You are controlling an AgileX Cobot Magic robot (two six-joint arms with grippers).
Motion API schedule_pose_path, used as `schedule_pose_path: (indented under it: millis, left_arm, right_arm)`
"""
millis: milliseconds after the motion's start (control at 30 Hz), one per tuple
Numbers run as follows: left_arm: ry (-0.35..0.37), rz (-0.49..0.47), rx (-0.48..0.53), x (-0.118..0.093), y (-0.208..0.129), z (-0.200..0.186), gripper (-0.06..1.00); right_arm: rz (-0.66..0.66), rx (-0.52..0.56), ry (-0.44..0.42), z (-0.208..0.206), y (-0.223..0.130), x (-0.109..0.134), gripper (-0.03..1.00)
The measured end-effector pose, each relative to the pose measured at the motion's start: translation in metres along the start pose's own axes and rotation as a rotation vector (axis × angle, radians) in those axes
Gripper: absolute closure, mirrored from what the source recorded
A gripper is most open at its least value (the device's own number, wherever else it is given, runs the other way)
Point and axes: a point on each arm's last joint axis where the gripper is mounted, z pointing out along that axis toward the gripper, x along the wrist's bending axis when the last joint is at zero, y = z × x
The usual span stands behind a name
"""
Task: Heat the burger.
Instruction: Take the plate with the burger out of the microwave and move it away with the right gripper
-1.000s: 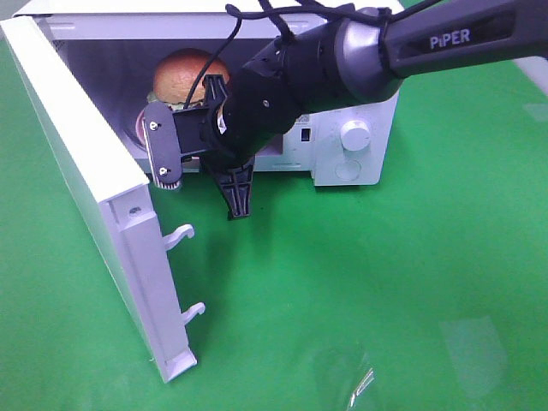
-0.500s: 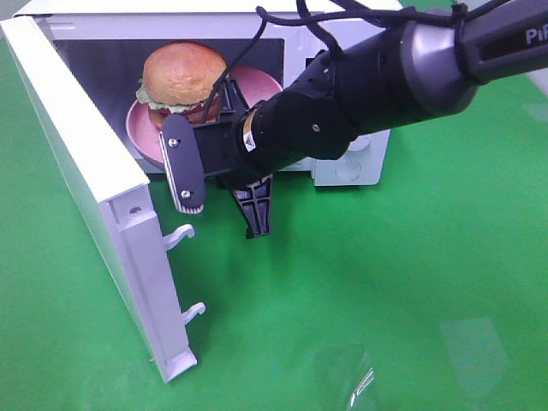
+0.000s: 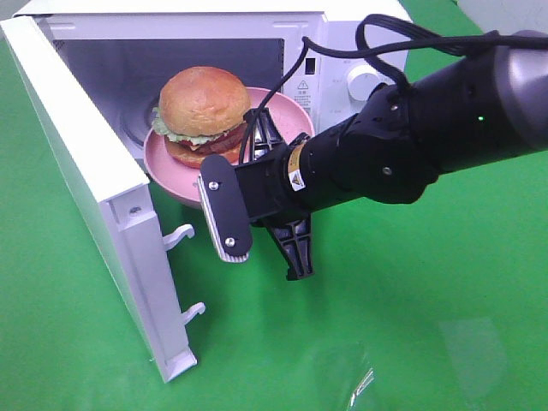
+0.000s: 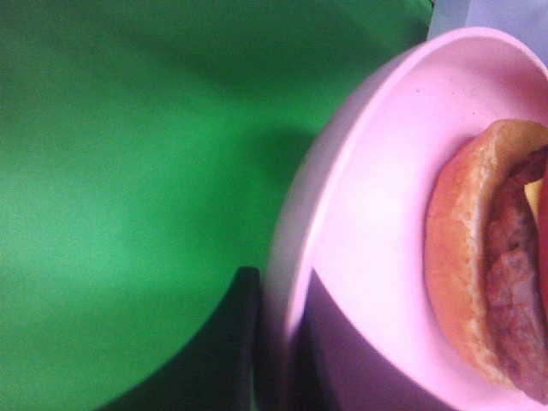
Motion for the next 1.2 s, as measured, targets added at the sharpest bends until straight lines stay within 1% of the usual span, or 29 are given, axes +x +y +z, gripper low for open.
schedule_pose_path:
  millis: [67, 400, 500, 700, 733, 767, 800, 833, 933, 967, 1033, 1133, 1167, 1200]
  left_arm:
    - [0.0, 0.0, 0.0, 0.0, 0.0, 0.0, -0.03]
    - [0.0, 0.0, 0.0, 0.0, 0.0, 0.0, -0.03]
    - [0.0, 0.0, 0.0, 0.0, 0.0, 0.0, -0.03]
    - [0.0, 0.0, 0.0, 0.0, 0.0, 0.0, -0.03]
    - [0.0, 0.0, 0.0, 0.0, 0.0, 0.0, -0.03]
    - [0.0, 0.0, 0.0, 0.0, 0.0, 0.0, -0.03]
    - [0.0, 0.0, 0.0, 0.0, 0.0, 0.0, -0.03]
    - [0.0, 0.0, 0.0, 0.0, 0.0, 0.0, -0.03]
    - [0.0, 0.0, 0.0, 0.0, 0.0, 0.0, -0.03]
    - [0.0, 0.0, 0.0, 0.0, 0.0, 0.0, -0.03]
    - [0.0, 0.0, 0.0, 0.0, 0.0, 0.0, -0.03]
    - [0.0, 0.0, 0.0, 0.0, 0.0, 0.0, -0.03]
    - [0.0, 0.0, 0.0, 0.0, 0.0, 0.0, -0.03]
    - [0.0, 0.0, 0.0, 0.0, 0.0, 0.0, -0.03]
  right_arm:
    - [0.002, 0.004, 0.015, -0.016, -0.004, 0.012, 0.88]
    - [0.034, 0.007, 0.02, -0.054, -0.012, 0.033, 0.88]
    - [0.045, 0.003, 0.005, -0.075, -0.016, 0.041, 0.88]
    - [0.06, 0.005, -0.016, -0.099, -0.021, 0.05, 0.88]
    - [0.061, 0.011, -0.021, -0.111, -0.023, 0.054, 0.88]
    - [0.061, 0.011, -0.021, -0.111, -0.023, 0.054, 0.88]
    - [0.061, 0.008, -0.037, -0.12, -0.024, 0.057, 0.88]
    - [0.061, 0.008, -0.037, -0.12, -0.024, 0.057, 0.88]
    - [0.067, 0.026, -0.039, -0.139, -0.029, 0.065, 0.88]
    - [0.067, 0.026, -0.039, -0.139, -0.029, 0.065, 0.88]
    - [0.114, 0.062, -0.027, -0.157, -0.034, 0.073, 0.88]
    - [0.124, 0.07, -0.026, -0.161, -0.035, 0.074, 0.88]
    - [0.155, 0.089, -0.026, -0.17, -0.038, 0.078, 0.88]
    - [0.155, 0.089, -0.026, -0.17, -0.038, 0.078, 0.88]
